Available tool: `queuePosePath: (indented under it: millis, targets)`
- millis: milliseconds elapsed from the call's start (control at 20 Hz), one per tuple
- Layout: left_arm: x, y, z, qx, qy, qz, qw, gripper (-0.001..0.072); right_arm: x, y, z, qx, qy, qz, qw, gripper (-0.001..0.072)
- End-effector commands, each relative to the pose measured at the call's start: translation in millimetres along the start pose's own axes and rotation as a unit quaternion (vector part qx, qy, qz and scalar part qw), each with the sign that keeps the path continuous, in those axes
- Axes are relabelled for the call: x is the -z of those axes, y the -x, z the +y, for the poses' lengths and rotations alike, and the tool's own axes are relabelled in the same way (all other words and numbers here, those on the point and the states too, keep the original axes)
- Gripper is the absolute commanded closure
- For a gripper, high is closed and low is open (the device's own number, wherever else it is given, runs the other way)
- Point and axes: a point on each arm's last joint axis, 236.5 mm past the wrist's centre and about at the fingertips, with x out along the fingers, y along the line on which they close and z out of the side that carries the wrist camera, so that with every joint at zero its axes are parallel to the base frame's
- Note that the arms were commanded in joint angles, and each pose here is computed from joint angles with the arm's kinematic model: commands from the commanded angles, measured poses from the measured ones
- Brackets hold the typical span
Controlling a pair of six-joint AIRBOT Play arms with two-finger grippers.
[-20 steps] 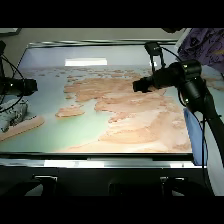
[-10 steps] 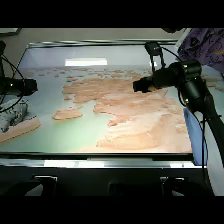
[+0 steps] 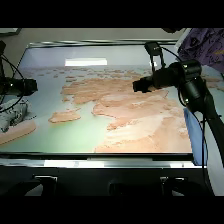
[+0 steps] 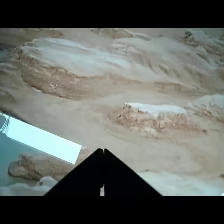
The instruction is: Fold the clothes and pants, and hang the long-sleeved shirts on hangers.
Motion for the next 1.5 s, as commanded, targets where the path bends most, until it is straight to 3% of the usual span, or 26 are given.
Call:
queuePosePath:
  millis: [0, 50, 100, 150, 200, 500, 750, 1250, 1300, 1350, 1400, 1450]
  targets:
    - [1.6, -0.1, -1.2, 0.002, 0.004, 0.003, 1.0, 0.0685, -0.5, 0.3, 0.2, 0.0, 0.001, -0.001, 1.0, 0.0683]
    - [6.0, -0.1, -1.3, 0.003, 0.014, 0.013, 1.0, 0.068, -1.3, 0.3, 0.3, 0.0, 0.001, -0.003, 1.0, 0.0683]
    - [6.4, -0.9, -0.5, 0.001, 0.02, 0.014, 1.0, 0.0602, -1.9, 0.3, 0.3, 0.0, 0.001, -0.004, 1.0, 0.0683]
    - [7.7, -2.5, 1.8, -0.003, 0.028, 0.017, 0.999, 0.04, -2.2, 0.3, 0.3, 0.0, 0.001, -0.005, 1.0, 0.0683]
    - [12.7, -4.6, 9.6, -0.018, 0.051, 0.029, 0.998, -0.0013, -2.2, 0.3, 0.2, 0.0, 0.001, -0.005, 1.0, 0.0683]
    - [12.7, -14.6, 166.2, -0.134, 0.211, 0.01, 0.968, -0.0013, -14.0, 0.7, 0.7, -0.001, 0.001, -0.03, 1.0, 0.0682]
    - [57.2, -79.0, 271.0, -0.168, 0.33, 0.027, 0.929, -0.0013, -12.3, 0.6, 3.8, -0.008, -0.003, -0.026, 1.0, 0.0682]
    - [101.8, -178.0, 336.9, -0.183, 0.369, 0.041, 0.91, -0.0013, -12.5, 0.7, 3.8, -0.008, -0.003, -0.026, 1.0, 0.0682]
    - [105.2, -182.4, 337.2, -0.183, 0.37, 0.045, 0.91, 0.0097, -12.2, 0.6, 3.8, -0.008, -0.003, -0.026, 1.0, 0.0682]
    - [107.4, -183.3, 336.0, -0.182, 0.371, 0.05, 0.909, 0.0515, -12.3, 0.7, 3.8, -0.008, -0.003, -0.026, 1.0, 0.0682]
    - [106.5, -182.1, 332.4, -0.176, 0.374, 0.053, 0.909, 0.069, -11.8, 0.7, 3.8, -0.008, -0.003, -0.025, 1.0, 0.068]
    - [102.5, -179.6, 325.1, -0.166, 0.377, 0.055, 0.909, 0.0691, -11.0, 0.6, 3.8, -0.008, -0.003, -0.023, 1.0, 0.068]
